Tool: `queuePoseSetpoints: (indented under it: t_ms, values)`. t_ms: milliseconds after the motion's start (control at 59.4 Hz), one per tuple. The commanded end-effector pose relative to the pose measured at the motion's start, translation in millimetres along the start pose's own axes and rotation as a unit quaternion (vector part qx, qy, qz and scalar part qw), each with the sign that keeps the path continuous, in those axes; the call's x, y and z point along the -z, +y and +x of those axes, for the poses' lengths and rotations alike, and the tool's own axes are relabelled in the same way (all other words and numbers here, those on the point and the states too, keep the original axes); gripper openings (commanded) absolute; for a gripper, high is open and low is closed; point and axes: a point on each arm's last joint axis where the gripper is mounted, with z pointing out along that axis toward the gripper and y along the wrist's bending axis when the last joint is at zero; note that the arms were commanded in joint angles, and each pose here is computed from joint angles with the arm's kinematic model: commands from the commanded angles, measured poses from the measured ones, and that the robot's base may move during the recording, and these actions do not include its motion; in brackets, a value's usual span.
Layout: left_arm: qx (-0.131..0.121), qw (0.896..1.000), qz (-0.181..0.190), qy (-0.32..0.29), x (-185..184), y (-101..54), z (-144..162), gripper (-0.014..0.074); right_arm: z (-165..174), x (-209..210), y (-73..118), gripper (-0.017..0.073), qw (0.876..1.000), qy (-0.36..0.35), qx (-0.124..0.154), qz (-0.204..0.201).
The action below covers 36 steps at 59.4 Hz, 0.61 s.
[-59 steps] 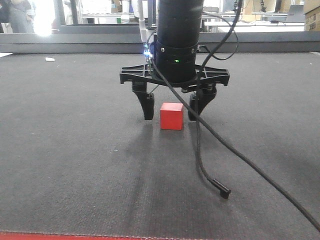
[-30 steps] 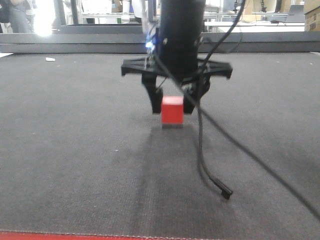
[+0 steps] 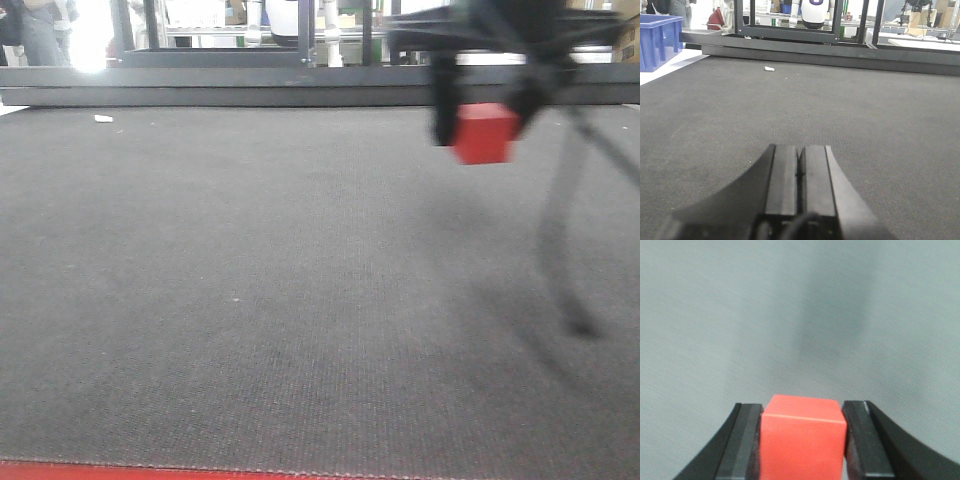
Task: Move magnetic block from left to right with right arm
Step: 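Lift the red cube with the right gripper and raise it away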
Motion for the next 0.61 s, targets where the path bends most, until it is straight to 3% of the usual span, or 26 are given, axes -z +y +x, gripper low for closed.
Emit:
queuePoseSetpoints:
  t_ms: [0, 202, 337, 589]
  values:
    - [0.002, 0.999, 0.005, -0.047, 1.2, -0.6, -5.7, -0.0115, 7.7, 38.7, -22.7, 0.0204, 0.997, -0.072, 0.0, -0.011]
    - [0.002, 0.999, 0.005, -0.047, 1.2, -0.6, -5.7, -0.0115, 58.2, 56.8, -53.1, 0.0204, 0.995, -0.096, -0.001, -0.013]
    - [0.002, 0.999, 0.005, -0.047, 1.2, -0.6, -5.7, -0.0116, 93.7, 69.9, -60.7, 0.0204, 0.993, -0.114, 0.015, -0.016]
    - [0.002, 0.999, 0.005, -0.047, 1.2, -0.6, -5.7, -0.0116, 153.3, 98.2, -71.5, 0.0204, 0.981, -0.189, 0.014, -0.032]
